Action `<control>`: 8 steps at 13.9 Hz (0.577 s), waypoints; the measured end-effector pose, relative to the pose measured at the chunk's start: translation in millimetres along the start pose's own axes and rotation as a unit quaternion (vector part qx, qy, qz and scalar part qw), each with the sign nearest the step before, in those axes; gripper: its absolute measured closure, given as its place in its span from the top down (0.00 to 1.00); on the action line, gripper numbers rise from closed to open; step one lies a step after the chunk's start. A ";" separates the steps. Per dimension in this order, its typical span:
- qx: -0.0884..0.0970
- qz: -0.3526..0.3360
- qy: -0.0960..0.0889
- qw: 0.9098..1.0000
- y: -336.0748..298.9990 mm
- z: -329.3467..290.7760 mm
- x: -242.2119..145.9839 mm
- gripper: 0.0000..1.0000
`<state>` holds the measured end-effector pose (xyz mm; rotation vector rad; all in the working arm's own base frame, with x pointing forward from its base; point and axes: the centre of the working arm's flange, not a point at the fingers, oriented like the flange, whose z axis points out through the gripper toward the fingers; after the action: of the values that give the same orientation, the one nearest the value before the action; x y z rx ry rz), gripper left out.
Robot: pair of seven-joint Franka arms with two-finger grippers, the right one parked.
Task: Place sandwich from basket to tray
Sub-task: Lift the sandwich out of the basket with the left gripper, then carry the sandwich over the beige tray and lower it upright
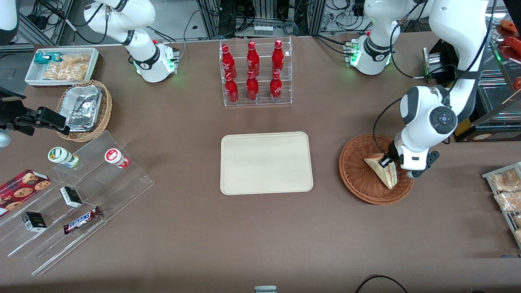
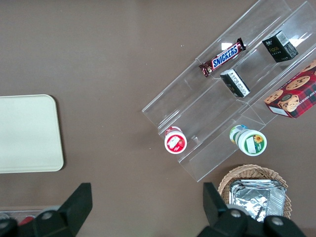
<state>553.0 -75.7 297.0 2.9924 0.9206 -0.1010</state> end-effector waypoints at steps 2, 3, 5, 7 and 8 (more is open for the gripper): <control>0.008 0.067 -0.009 0.998 35.3 -33.1 -11.7 0.24; 0.012 0.102 -0.006 0.995 56.9 -46.5 -24.4 0.24; 0.023 0.161 0.000 0.987 104.0 -59.6 -60.9 0.22; 0.027 0.189 -0.002 0.982 150.6 -60.7 -96.3 0.20; 0.030 0.199 -0.004 0.980 173.3 -56.6 -114.5 0.16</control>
<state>559.3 -281.7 359.1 3.1562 0.3088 -0.1373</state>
